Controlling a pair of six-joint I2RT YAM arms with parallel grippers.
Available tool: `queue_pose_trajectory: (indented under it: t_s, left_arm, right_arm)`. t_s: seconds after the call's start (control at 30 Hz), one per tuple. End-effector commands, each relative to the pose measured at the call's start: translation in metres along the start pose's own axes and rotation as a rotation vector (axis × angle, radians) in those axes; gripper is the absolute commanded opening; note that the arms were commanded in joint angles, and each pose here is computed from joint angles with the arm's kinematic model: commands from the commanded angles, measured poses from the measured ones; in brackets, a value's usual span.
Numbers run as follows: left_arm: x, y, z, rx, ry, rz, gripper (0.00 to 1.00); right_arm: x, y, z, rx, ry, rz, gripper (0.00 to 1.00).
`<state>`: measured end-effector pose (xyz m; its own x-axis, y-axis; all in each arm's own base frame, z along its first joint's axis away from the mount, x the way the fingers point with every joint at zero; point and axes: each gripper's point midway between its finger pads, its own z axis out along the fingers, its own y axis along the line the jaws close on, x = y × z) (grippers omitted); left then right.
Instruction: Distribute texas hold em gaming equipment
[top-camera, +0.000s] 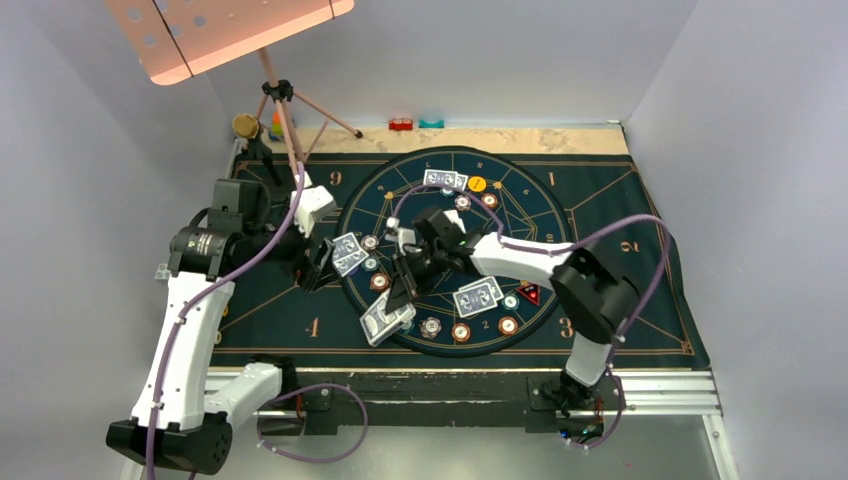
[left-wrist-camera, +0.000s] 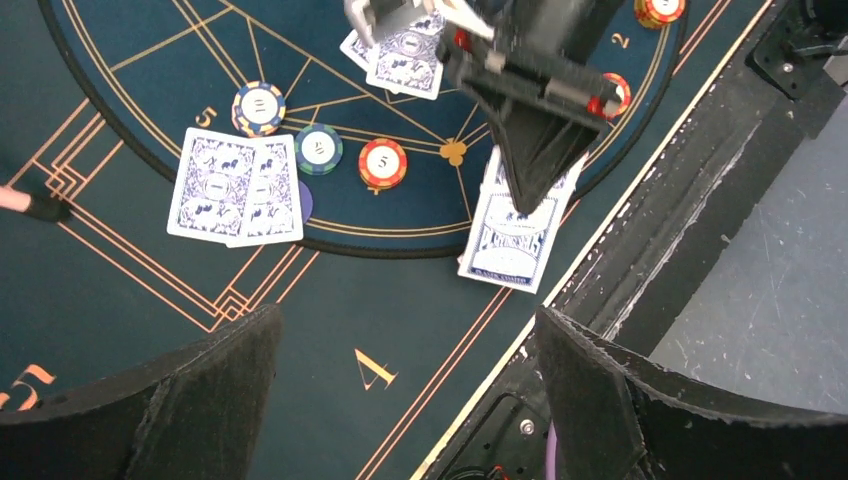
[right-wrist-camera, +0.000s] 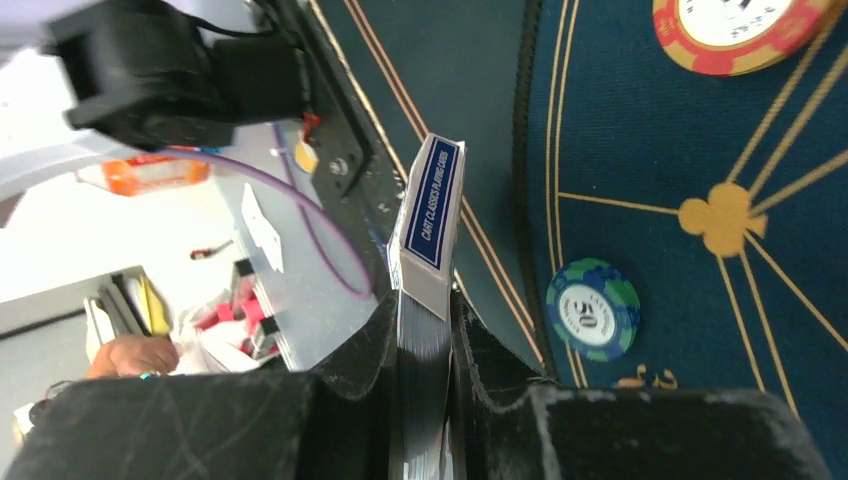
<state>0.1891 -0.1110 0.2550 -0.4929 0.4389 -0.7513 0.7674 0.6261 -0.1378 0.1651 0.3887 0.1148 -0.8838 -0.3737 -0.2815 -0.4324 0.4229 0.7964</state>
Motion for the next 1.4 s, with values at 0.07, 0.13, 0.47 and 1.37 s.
queue_pose_trajectory:
  t_s: [0.07,0.13,0.47,1.37]
  left_arm:
    - [0.009,0.025,0.016,-0.091,0.012,-0.078,0.99]
    - [0.014,0.032,0.019,-0.119,0.019,-0.093,0.99]
    - [0.024,0.038,0.025,-0.149,0.029,-0.11,1.0]
    - [0.033,0.047,0.033,-0.171,0.041,-0.058,1.0]
  right_arm:
    - [0.015,0.007,0.033,0.036,0.149,-0.151,0.16]
    - [0.02,0.004,0.04,0.066,0.179,-0.174,0.17]
    - [0.044,-0.01,0.057,0.089,0.266,-0.172,0.43]
    - [0.022,0.019,-0.044,0.475,0.024,-0.261,0.51]
